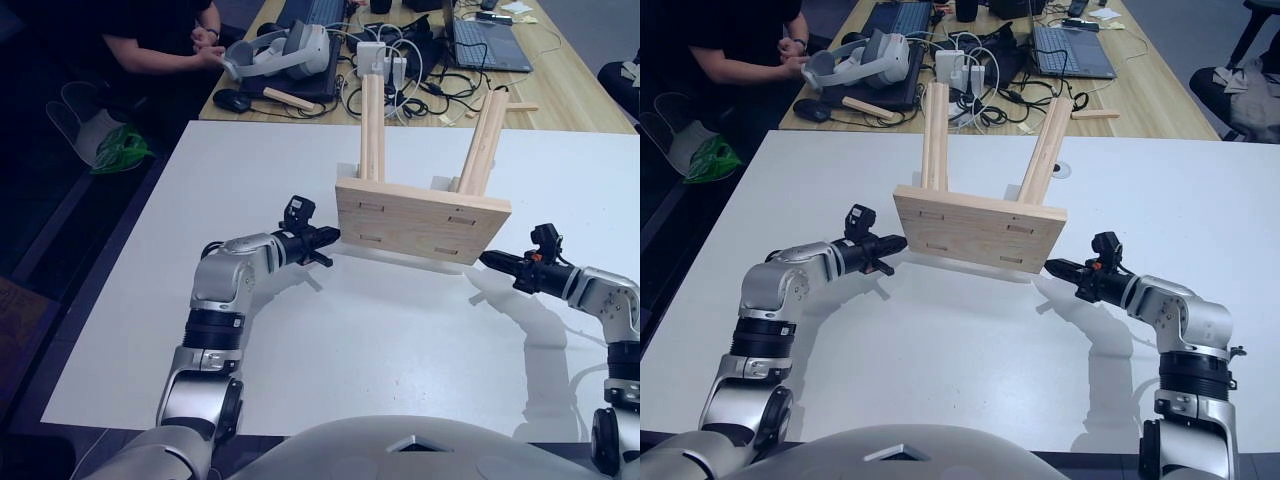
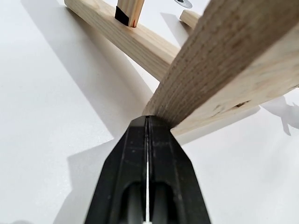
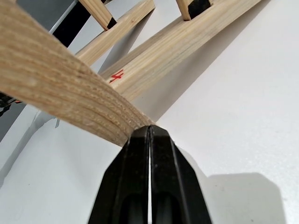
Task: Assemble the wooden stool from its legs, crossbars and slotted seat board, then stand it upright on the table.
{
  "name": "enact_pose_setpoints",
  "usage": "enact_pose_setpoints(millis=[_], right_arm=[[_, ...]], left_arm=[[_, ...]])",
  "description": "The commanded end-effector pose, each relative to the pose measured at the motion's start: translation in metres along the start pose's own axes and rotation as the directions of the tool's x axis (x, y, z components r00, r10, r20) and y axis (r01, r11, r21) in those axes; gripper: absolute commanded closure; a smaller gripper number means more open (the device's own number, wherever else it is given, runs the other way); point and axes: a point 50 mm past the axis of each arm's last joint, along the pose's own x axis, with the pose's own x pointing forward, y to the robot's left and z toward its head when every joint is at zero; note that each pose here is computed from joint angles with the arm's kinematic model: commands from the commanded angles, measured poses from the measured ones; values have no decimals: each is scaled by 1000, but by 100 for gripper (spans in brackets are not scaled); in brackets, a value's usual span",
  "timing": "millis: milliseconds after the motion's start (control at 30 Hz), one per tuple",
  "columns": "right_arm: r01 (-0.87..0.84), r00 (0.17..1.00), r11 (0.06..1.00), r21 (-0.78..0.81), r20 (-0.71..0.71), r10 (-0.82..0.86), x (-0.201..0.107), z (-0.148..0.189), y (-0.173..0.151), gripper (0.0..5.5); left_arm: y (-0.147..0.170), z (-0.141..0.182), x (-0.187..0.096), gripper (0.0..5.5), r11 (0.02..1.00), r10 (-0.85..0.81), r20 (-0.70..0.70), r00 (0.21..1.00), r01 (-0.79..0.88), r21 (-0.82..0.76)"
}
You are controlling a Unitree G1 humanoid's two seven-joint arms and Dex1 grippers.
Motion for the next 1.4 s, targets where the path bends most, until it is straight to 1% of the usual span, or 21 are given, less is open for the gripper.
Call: enact_pose_setpoints(millis=[33, 433, 1400], right_arm=[[-212, 973, 976, -44, 85, 215, 23, 20, 31, 550], [-252, 955, 965, -70, 144, 260, 22, 36, 42, 550], [-330, 902, 937, -114, 256, 349, 21, 68, 72, 550]], left_arm=[[-40, 17, 18, 549, 965, -262, 77, 962, 262, 0], [-45, 34, 11, 549, 947, -314, 170, 934, 321, -14], [-51, 58, 1, 549, 920, -368, 298, 881, 390, -16]])
